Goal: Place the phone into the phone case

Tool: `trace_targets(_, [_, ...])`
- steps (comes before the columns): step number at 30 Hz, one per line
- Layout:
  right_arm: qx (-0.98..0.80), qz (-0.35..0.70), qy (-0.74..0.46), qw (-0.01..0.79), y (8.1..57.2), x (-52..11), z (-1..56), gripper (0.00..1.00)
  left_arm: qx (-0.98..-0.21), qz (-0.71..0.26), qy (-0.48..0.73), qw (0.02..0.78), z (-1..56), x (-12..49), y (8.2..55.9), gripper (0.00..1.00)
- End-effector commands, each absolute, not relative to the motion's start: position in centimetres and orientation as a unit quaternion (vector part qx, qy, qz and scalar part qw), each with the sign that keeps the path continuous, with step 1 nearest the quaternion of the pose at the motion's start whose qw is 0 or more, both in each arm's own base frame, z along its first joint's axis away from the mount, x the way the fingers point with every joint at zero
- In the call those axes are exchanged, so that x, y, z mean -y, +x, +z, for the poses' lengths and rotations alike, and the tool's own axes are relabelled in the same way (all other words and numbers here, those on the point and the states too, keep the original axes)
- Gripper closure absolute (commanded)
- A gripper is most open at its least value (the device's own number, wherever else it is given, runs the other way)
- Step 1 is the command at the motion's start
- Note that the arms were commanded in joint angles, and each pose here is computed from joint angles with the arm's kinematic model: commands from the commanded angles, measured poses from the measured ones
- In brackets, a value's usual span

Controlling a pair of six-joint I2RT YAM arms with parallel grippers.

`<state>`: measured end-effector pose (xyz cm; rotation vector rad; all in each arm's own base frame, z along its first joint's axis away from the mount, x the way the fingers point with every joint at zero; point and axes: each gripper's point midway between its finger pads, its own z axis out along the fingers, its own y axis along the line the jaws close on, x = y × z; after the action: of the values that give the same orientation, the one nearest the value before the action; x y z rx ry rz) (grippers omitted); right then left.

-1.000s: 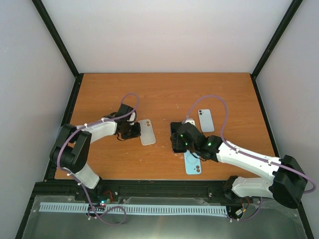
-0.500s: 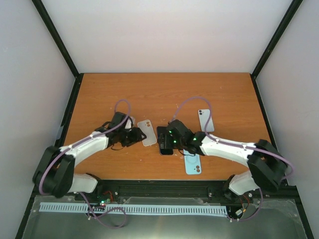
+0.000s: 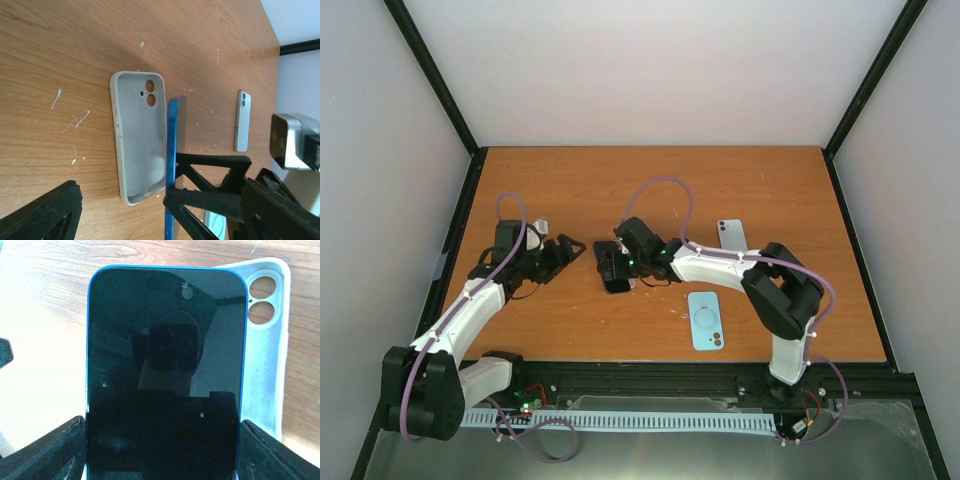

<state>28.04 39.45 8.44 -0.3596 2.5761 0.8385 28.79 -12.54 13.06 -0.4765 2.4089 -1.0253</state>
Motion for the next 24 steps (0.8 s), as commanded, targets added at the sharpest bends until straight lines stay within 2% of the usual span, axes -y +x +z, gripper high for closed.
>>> trace_targets(1, [-0.914, 0.316, -0.148, 0.209, 29.5, -41.3, 9.1, 0.41, -0.873, -0.389, -0.17, 0.24, 13.8, 12.3, 28.8, 0.13])
trace_targets(15, [-0.935, 0.281, -0.138, 0.165, 31.4, -40.5, 4.2, 0.37, -0.876, -0.392, -0.173, 0.223, 11.5, 12.5, 29.2, 0.22])
trace_targets(19, [-0.94, 0.269, -0.136, 0.162, 31.5, -40.2, 3.9, 0.3, -0.873, -0.403, -0.17, 0.216, 10.7, 13.0, 29.7, 0.28])
trace_targets(24, [-0.938, 0.272, -0.135, 0.169, 31.6, -40.1, 5.1, 0.15, -0.872, -0.409, -0.172, 0.206, 9.6, 13.3, 30.1, 0.36])
